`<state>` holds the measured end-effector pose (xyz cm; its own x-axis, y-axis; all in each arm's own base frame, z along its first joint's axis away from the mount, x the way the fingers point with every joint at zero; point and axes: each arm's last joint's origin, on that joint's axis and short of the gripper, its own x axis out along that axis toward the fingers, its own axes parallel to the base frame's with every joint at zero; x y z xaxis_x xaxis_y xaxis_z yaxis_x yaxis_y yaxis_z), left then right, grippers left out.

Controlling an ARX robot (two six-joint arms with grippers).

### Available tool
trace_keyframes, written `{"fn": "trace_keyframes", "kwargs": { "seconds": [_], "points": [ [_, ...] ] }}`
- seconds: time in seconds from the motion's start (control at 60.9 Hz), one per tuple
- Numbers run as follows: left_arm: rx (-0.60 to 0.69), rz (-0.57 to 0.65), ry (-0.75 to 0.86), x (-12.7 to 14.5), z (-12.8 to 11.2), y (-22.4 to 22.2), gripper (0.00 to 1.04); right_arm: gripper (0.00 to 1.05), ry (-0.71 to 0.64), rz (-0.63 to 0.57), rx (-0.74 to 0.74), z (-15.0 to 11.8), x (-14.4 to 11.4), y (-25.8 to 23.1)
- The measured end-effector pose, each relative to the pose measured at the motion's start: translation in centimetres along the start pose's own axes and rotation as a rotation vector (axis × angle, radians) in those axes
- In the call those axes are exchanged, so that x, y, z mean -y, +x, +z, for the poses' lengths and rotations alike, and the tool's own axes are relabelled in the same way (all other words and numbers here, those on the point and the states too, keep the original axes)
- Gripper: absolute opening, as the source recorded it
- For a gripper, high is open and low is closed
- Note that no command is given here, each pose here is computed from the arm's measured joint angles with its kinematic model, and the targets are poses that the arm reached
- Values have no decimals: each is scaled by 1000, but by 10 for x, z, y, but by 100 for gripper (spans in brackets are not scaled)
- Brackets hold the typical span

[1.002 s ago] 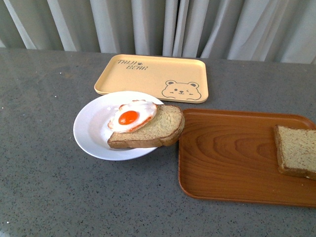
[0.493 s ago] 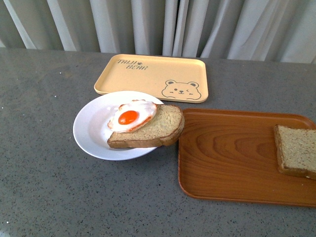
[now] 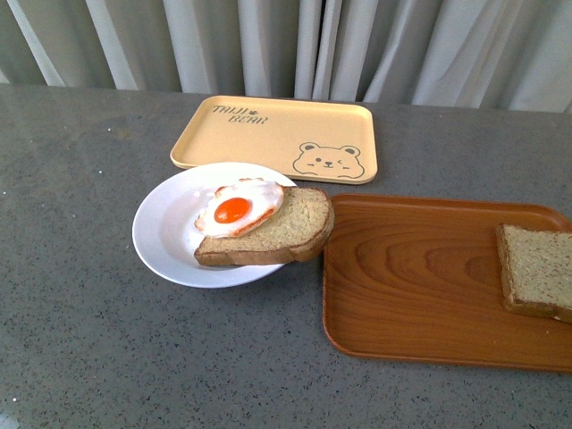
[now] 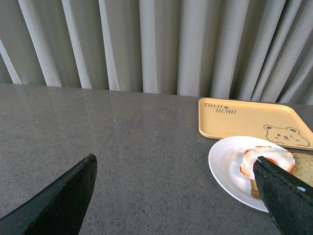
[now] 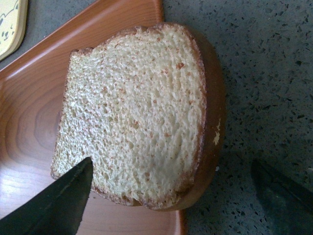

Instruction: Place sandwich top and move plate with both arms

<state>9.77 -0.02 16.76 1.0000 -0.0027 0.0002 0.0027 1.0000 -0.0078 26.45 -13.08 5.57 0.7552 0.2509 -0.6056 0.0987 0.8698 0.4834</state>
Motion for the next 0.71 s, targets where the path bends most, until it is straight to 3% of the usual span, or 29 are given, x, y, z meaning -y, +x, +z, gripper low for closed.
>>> {"fn": "trace_keyframes", "kwargs": {
  "seconds": [0.394, 0.591, 0.706],
  "points": [
    [0, 0, 0, 0, 0, 0, 96, 6, -4, 52, 36, 12, -17, -17],
    [0, 0, 0, 0, 0, 0, 96, 2, 0, 103, 91, 30, -38, -34],
    [0, 0, 0, 0, 0, 0, 96, 2, -9, 191, 148, 46, -76, -43]
  ]
}}
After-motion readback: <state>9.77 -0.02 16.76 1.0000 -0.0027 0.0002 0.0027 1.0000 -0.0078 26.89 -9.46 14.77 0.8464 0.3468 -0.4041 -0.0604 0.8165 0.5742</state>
